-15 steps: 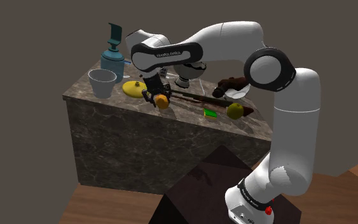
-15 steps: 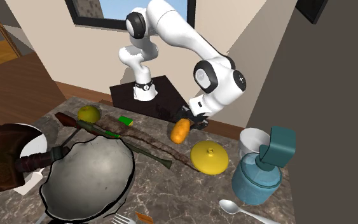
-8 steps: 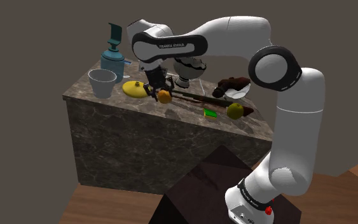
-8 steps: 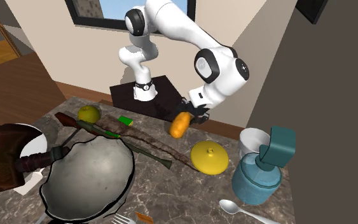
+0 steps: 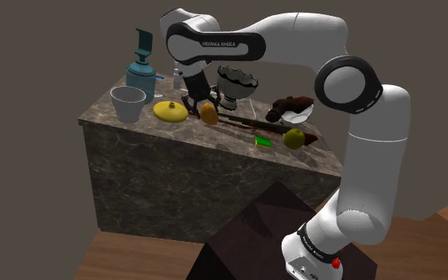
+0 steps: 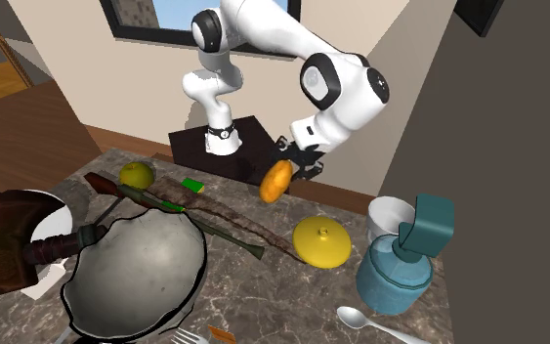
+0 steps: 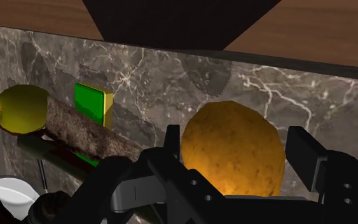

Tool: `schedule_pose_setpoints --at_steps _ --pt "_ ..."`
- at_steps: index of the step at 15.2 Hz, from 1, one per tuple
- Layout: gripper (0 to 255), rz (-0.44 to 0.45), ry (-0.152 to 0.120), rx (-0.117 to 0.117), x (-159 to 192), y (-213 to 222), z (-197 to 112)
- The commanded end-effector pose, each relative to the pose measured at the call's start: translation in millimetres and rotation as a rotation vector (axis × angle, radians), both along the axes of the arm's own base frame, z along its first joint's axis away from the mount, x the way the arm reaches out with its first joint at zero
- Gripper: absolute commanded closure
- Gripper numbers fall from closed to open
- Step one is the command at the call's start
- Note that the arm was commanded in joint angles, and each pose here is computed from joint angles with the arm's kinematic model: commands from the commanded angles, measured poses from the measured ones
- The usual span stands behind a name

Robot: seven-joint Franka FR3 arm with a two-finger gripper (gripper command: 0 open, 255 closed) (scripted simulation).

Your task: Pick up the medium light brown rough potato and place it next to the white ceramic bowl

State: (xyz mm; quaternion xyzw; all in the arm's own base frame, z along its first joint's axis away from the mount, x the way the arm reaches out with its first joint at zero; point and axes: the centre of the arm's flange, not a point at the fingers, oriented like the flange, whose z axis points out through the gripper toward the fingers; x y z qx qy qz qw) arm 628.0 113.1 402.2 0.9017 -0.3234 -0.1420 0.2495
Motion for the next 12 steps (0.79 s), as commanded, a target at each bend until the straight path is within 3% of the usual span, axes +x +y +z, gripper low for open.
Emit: schedule_pose_setpoints --at_steps 1,12 --pt "255 0.0 0.0 0.0 1.0 0.0 10.7" --pt "255 0.0 0.0 0.0 1.0 0.0 68.8"
